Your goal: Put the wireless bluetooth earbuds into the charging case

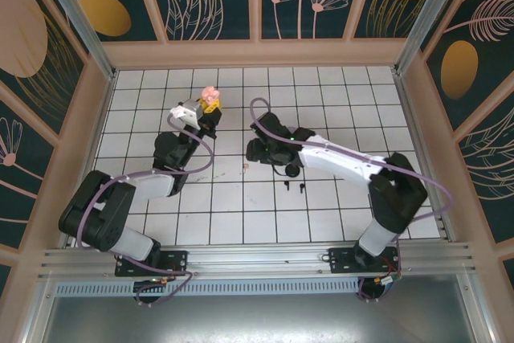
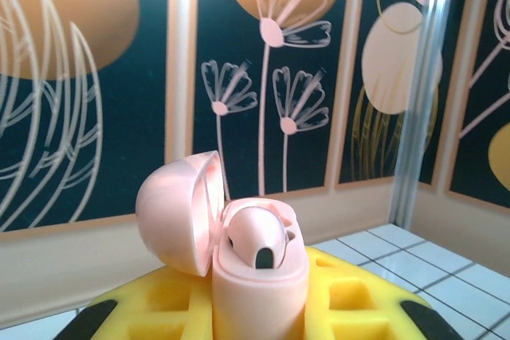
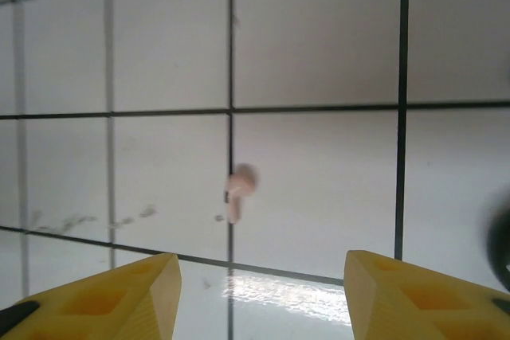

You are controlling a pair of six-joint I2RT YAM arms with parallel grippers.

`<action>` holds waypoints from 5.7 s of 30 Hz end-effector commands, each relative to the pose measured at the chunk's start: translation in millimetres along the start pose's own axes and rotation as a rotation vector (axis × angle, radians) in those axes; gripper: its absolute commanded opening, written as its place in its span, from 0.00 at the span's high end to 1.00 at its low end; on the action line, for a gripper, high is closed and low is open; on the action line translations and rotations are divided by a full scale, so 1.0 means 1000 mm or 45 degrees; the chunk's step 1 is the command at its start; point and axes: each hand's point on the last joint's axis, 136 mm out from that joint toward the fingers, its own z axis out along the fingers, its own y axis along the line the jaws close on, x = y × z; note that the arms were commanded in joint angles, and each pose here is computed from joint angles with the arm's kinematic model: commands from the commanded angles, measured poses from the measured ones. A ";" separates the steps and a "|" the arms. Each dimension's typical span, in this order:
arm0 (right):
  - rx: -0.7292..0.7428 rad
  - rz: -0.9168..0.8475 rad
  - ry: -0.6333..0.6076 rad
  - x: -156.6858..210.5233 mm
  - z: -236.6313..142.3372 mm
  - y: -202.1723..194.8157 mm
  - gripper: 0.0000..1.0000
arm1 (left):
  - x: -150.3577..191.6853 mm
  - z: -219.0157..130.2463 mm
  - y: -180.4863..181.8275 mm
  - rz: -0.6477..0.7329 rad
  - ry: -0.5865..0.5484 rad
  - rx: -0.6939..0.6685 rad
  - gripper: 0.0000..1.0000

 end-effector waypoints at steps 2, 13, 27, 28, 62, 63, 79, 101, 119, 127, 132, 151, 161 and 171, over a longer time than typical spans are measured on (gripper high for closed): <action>0.040 0.039 0.058 0.007 0.015 0.010 0.44 | -0.026 -0.010 0.015 -0.021 -0.104 -0.100 1.00; 0.140 -0.005 0.165 0.016 0.055 0.025 0.46 | -0.036 -0.024 0.023 -0.051 -0.156 -0.145 1.00; 0.206 -0.044 0.254 0.029 0.086 0.027 0.55 | -0.037 -0.037 0.031 -0.035 -0.186 -0.162 1.00; 0.211 -0.043 0.255 0.029 0.088 0.027 0.55 | -0.037 -0.037 0.031 -0.035 -0.185 -0.160 1.00; 0.262 -0.063 0.240 0.028 0.098 0.015 0.77 | -0.033 -0.034 0.029 -0.055 -0.169 -0.115 1.00; 0.261 -0.066 0.237 0.028 0.097 0.015 0.79 | -0.033 -0.034 0.029 -0.057 -0.169 -0.112 1.00; 0.218 -0.131 0.143 0.021 0.081 0.008 0.86 | -0.036 -0.025 0.017 -0.082 -0.148 -0.016 1.00; 0.225 -0.163 0.109 0.022 0.064 -0.005 0.86 | -0.034 -0.019 0.006 -0.102 -0.115 0.068 1.00; 0.323 -0.204 0.218 0.044 0.078 -0.027 0.81 | -0.035 -0.017 0.007 -0.104 -0.122 0.063 1.00; 0.339 -0.213 0.224 0.044 0.082 -0.028 0.75 | -0.035 -0.016 0.008 -0.095 -0.125 0.058 1.00; 0.347 -0.209 0.218 0.042 0.084 -0.028 0.68 | -0.035 -0.016 0.008 -0.087 -0.128 0.057 1.00; 0.358 -0.181 0.219 0.037 0.093 -0.036 0.72 | -0.033 -0.014 0.007 -0.087 -0.119 0.068 1.00; 0.341 -0.181 0.210 0.035 0.095 -0.035 0.79 | -0.031 -0.012 0.005 -0.091 -0.108 0.087 1.00; 0.225 -0.175 0.013 -0.003 0.053 -0.012 0.84 | -0.035 -0.008 -0.005 -0.081 -0.093 0.164 1.00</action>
